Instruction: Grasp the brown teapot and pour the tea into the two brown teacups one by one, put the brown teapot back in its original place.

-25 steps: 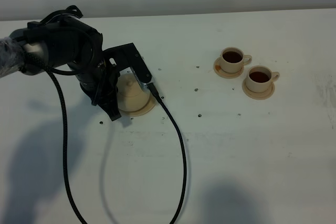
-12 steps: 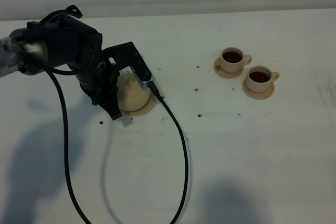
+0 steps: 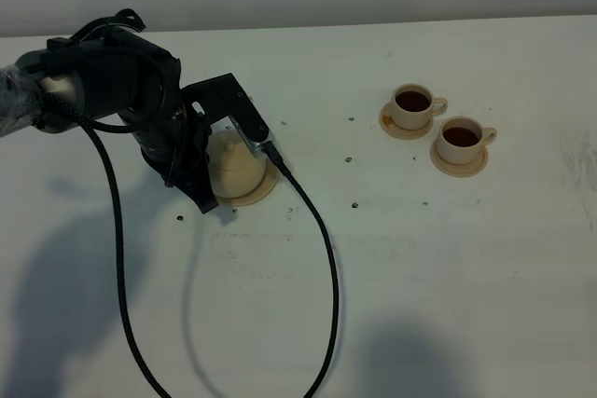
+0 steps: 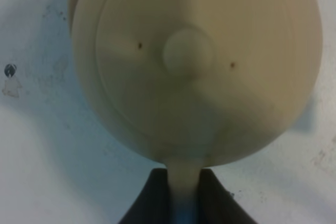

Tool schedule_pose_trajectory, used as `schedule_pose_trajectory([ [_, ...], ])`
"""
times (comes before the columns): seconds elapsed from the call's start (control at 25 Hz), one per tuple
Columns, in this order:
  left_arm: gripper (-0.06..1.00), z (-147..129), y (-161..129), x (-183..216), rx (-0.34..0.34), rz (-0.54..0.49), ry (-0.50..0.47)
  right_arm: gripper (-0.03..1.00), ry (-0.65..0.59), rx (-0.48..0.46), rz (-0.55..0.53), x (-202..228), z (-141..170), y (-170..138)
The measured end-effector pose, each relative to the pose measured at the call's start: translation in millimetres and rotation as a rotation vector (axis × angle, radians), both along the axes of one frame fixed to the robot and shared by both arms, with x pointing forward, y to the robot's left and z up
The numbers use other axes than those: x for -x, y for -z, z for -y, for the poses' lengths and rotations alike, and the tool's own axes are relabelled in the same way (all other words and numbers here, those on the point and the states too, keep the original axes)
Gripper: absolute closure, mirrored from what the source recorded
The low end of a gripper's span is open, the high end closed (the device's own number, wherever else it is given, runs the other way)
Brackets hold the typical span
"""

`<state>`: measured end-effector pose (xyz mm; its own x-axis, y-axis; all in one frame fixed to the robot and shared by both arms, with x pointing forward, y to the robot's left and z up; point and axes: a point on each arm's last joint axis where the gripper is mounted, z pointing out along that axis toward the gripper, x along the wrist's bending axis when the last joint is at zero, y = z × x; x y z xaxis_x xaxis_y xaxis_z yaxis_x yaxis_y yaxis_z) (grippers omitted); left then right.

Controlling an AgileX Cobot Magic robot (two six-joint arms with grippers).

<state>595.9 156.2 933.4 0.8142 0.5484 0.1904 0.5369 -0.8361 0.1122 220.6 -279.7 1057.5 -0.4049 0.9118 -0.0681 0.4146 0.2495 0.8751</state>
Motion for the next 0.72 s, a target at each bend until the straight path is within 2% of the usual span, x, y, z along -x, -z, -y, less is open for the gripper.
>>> schedule_pose_trajectory([
  [0.12, 0.81, 0, 0, 0, 0.002, -0.003, -0.014, 0.75, 0.0, 0.0, 0.0, 0, 0, 0],
  [0.4, 0.48, -1, -2, 2, 0.002, -0.012, -0.024, 0.75, -0.001, -0.001, 0.0, 0, 0, 0],
  [0.52, 0.44, -1, -10, 3, 0.012, 0.003, -0.026, 0.75, -0.001, -0.001, 0.0, 0, 0, 0],
  [0.72, 0.43, -1, -31, 7, 0.058, 0.04, -0.042, 0.75, -0.001, -0.001, 0.0, 0, 0, 0],
])
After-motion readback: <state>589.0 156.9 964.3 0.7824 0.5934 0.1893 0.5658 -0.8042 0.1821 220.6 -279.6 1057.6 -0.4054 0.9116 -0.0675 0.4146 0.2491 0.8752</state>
